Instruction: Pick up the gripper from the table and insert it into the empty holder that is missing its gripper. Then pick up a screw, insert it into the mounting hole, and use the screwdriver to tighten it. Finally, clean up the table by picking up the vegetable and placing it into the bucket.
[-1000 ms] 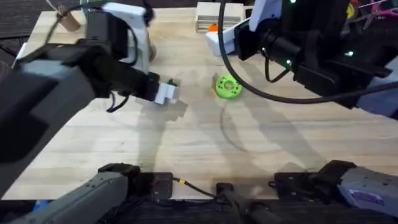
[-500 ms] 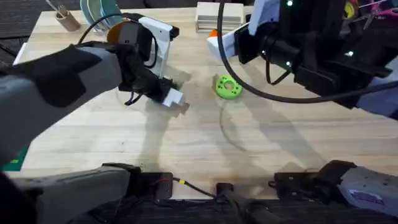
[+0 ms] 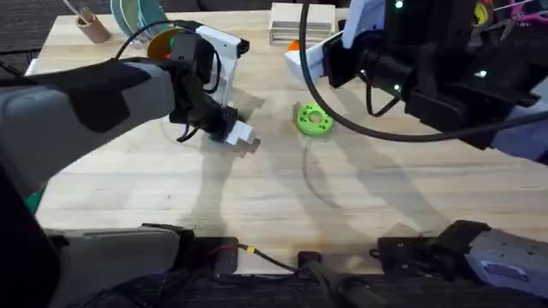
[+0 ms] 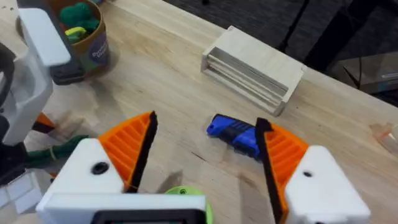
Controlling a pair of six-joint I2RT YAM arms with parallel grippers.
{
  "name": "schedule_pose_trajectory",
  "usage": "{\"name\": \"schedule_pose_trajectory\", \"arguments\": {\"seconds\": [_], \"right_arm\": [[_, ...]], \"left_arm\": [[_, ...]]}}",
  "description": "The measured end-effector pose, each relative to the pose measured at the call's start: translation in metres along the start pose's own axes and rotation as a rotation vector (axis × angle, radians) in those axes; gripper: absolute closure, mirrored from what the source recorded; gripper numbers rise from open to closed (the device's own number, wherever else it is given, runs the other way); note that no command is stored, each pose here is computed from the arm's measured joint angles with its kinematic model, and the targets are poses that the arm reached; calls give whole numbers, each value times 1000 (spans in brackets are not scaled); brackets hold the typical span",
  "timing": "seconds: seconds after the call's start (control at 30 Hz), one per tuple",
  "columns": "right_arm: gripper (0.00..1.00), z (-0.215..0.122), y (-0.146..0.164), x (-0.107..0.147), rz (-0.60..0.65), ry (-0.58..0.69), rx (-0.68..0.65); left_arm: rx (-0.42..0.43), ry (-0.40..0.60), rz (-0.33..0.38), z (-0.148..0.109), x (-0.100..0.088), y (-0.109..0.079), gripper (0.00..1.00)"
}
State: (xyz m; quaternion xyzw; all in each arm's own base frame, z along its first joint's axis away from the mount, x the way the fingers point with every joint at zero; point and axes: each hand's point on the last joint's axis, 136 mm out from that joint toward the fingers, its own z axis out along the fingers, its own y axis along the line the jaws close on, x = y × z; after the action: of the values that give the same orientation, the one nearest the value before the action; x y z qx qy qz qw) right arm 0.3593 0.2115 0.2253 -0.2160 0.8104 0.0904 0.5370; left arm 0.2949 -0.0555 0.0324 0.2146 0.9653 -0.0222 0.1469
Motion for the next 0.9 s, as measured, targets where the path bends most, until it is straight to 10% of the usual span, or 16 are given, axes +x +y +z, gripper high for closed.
{"name": "schedule_pose_trajectory", "arguments": {"seconds": [0.57,0.9], "right_arm": [[9,0,0,12,-7,47,-1],[9,0,0,12,-7,48,-1]], "left_arm": [[-8,-13,10,0,-4,1,967],[-6,22,8,-2,1,1,980]]}}
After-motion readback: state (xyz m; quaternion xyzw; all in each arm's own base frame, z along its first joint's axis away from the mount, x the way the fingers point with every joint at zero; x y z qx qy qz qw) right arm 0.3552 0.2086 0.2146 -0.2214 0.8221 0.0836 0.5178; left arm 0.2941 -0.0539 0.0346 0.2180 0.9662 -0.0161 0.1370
